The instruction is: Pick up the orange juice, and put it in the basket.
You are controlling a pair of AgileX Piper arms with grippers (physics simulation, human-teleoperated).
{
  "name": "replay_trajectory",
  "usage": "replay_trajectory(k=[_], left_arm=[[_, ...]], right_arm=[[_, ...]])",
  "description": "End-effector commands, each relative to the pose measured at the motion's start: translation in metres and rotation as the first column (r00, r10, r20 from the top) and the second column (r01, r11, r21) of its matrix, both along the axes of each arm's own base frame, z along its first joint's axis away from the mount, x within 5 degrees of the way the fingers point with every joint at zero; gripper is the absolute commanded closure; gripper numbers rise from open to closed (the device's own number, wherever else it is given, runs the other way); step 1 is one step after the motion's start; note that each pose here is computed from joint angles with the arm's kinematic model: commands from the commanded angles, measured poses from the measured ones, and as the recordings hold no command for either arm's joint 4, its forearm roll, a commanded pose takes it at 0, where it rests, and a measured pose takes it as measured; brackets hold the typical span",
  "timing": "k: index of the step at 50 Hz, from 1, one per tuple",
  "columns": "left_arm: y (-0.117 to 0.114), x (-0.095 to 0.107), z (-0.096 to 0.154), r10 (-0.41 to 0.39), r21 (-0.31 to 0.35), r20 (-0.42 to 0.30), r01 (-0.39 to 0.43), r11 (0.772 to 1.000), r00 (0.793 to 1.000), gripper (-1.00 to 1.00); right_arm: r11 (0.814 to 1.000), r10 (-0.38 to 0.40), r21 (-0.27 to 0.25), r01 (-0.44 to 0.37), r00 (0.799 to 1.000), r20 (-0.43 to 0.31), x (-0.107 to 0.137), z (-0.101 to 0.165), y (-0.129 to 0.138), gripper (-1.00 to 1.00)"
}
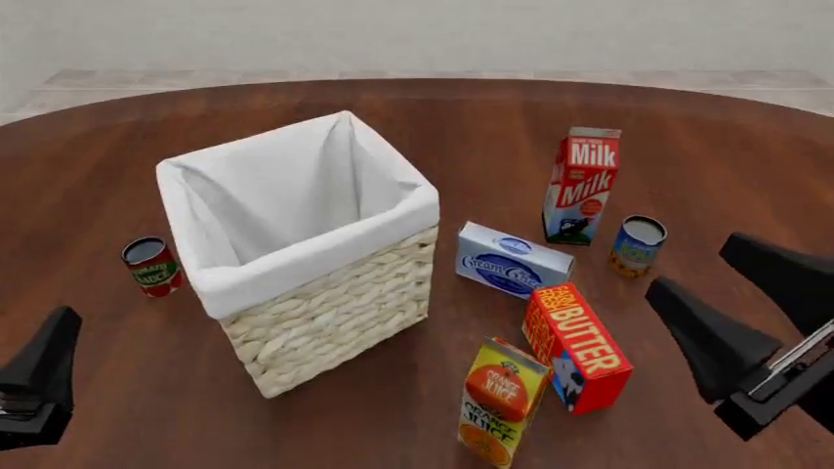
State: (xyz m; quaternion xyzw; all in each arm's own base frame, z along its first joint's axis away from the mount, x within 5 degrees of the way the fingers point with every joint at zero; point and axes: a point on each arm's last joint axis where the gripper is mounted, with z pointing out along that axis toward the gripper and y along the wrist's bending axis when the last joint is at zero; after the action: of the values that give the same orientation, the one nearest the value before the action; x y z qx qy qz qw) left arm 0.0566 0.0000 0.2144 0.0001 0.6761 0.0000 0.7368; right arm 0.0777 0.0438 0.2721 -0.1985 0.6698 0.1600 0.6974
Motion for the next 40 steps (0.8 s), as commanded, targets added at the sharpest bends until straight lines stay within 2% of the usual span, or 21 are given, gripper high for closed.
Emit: replay_trajectory(k=[1, 8, 14, 20, 21, 26, 35, 40], left_arm=[[0.0, 0.0, 0.0, 0.0, 0.0, 0.0, 0.0, 1.0, 1.0, -1.0], [0.0, 0.0, 0.0, 0.0, 0.0, 0.0, 0.0, 1.0, 1.0, -1.0], [0.0, 0.0, 0.0, 0.0, 0.0, 0.0, 0.0, 1.0, 1.0, -1.0], [0.0, 0.0, 0.0, 0.0, 0.0, 0.0, 0.0, 1.0, 1.0, -1.0], [0.0, 0.0, 0.0, 0.0, 0.0, 0.0, 0.0, 1.0, 1.0, -1.0], [0.0, 0.0, 0.0, 0.0, 0.0, 0.0, 0.0, 1.0, 1.0, -1.0], [0.0, 0.0, 0.0, 0.0, 0.0, 0.0, 0.0, 1.0, 1.0, -1.0], [0.0, 0.0, 0.0, 0.0, 0.0, 0.0, 0.0, 1.0, 1.0, -1.0]], right_arm=[[0.988, 0.157, 0.005, -0.157, 0.985, -0.067, -0.015, 0.007, 0.006, -1.0], [0.972, 0.236, 0.026, -0.235, 0.968, -0.082, -0.037, 0.011, -0.006, -1.0], [0.961, 0.275, 0.034, -0.273, 0.956, -0.104, -0.043, 0.011, -0.009, -1.0], [0.956, 0.281, -0.046, -0.29, 0.95, -0.138, -0.039, 0.0, -0.004, -1.0], [0.953, 0.289, -0.049, -0.3, 0.944, -0.161, -0.038, -0.003, -0.001, -1.0], [0.948, 0.293, -0.076, -0.31, 0.939, -0.178, -0.032, -0.006, 0.005, -1.0], [0.925, 0.3, -0.162, -0.343, 0.923, -0.241, -0.018, -0.022, 0.024, -1.0], [0.918, 0.305, -0.175, -0.355, 0.917, -0.258, -0.011, -0.026, 0.033, -1.0]])
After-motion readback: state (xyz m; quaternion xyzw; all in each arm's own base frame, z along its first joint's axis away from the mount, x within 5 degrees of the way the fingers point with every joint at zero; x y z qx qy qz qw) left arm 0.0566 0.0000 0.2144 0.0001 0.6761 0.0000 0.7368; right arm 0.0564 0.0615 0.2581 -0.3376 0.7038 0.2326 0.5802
